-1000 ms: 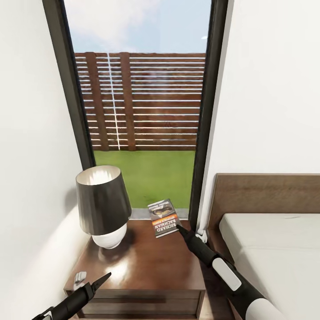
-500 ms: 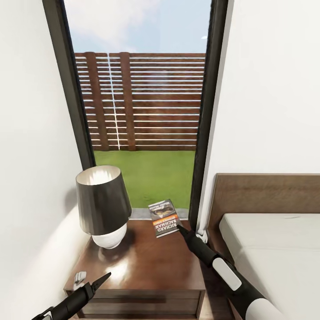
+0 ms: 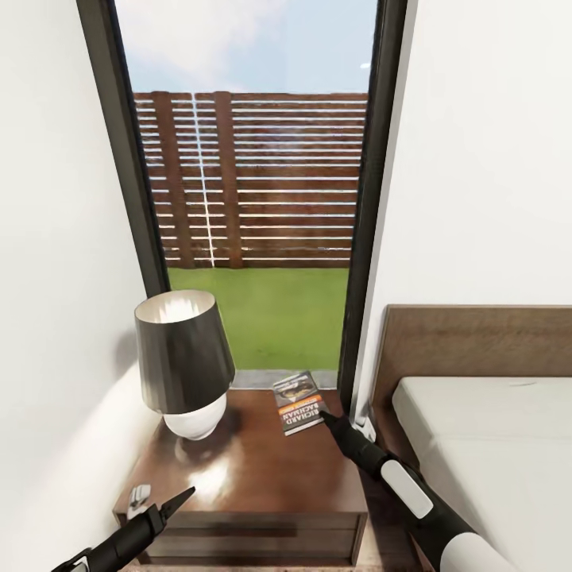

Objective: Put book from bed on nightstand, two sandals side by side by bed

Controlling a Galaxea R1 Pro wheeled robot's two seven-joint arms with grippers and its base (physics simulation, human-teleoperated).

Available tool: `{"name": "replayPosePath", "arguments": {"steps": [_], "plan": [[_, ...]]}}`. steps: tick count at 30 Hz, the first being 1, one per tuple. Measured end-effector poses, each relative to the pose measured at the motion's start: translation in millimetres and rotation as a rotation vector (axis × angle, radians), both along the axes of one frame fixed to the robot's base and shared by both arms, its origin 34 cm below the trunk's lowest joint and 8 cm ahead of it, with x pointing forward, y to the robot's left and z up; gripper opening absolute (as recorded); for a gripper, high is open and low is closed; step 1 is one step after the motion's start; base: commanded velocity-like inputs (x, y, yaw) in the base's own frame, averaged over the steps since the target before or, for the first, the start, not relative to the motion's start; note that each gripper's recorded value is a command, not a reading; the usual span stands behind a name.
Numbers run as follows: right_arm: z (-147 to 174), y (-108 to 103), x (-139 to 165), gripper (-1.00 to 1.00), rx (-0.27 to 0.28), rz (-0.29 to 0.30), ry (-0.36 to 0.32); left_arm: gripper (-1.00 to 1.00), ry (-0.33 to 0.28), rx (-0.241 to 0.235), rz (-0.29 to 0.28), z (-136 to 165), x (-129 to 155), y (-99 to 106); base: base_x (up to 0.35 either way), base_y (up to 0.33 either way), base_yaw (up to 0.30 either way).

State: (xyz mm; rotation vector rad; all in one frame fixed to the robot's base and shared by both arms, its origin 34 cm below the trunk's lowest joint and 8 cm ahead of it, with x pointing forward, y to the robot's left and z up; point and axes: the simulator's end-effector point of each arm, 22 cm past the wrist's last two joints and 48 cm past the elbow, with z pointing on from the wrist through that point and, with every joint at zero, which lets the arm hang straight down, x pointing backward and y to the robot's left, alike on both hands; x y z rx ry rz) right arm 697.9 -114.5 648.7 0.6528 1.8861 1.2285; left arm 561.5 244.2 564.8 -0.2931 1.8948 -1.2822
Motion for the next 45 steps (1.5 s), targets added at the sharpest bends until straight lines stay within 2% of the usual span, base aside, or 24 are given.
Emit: {"name": "replayPosePath", "arguments": {"steps": [11, 32, 39, 45], "plan": [[-28.6, -1.2, -1.5, -1.0, -0.023, -0.001, 0.047, 1.0, 0.002, 0.002, 0.001, -23.1, -4.1, 1.6, 0.0, 0.0, 0.0], [-77.0, -5.1, -4.3, -1.0, -0.066, -0.03, 0.083, 1.0, 0.003, 0.0, 0.002, -67.7, -13.2, 1.7, 0.0, 0.0, 0.0], [-76.4, -5.6, 5.2, -1.0, -0.068, -0.034, 0.059, 1.0, 0.003, -0.001, 0.002, -82.9, -16.8, 1.8, 0.0, 0.0, 0.0], [-76.4, -11.2, 18.6, -1.0, -0.098, -0.051, 0.059, 1.0, 0.003, 0.0, 0.002, -96.0, -19.9, 2.4, 0.0, 0.0, 0.0]]}}
